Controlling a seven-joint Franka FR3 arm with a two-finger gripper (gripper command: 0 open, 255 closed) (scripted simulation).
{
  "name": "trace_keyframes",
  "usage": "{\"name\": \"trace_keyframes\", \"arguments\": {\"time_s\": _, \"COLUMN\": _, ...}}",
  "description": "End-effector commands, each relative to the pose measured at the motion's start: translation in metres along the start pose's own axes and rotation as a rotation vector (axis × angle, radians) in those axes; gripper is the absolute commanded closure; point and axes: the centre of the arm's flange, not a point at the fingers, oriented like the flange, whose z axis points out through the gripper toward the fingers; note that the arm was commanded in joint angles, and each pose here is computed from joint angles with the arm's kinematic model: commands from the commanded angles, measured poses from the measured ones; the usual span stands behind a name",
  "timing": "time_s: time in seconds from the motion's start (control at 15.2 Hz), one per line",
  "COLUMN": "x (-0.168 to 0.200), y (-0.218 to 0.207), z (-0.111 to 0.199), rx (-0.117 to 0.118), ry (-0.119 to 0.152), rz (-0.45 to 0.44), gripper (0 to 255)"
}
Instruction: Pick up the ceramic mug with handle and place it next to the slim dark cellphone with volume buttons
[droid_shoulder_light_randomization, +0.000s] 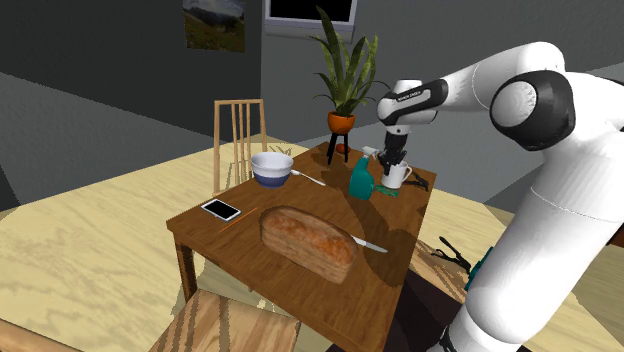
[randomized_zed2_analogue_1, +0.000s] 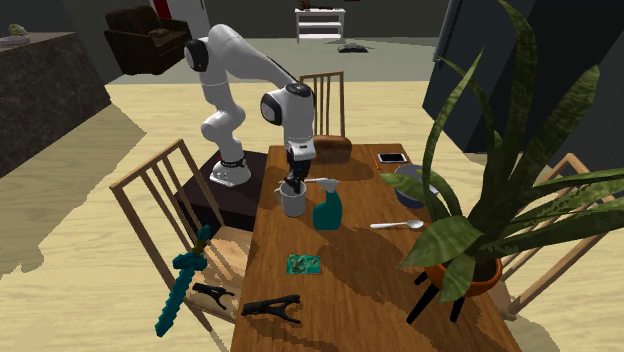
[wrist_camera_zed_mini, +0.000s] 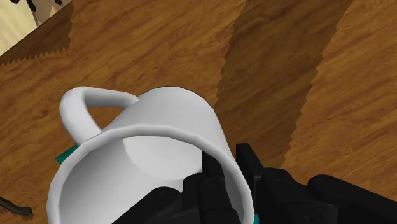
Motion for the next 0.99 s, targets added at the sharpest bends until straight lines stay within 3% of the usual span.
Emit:
{"name": "trace_keyframes", "arguments": {"time_s": 0.0, "x": 0.001, "y": 0.000, "z": -0.012, "rx": 0.000, "ry": 0.000, "rz": 0.000, "gripper": 255}}
{"name": "trace_keyframes", "arguments": {"time_s": 0.66, "x": 0.000, "y": 0.004, "z": -0.063, "rx": 0.000, "ry": 0.000, "rz": 0.000, "gripper": 255}}
{"name": "trace_keyframes", "arguments": {"time_s": 0.92, "x": 0.002, "y": -0.049, "z": -0.067, "rx": 0.000, "ry": 0.000, "rz": 0.000, "gripper": 255}}
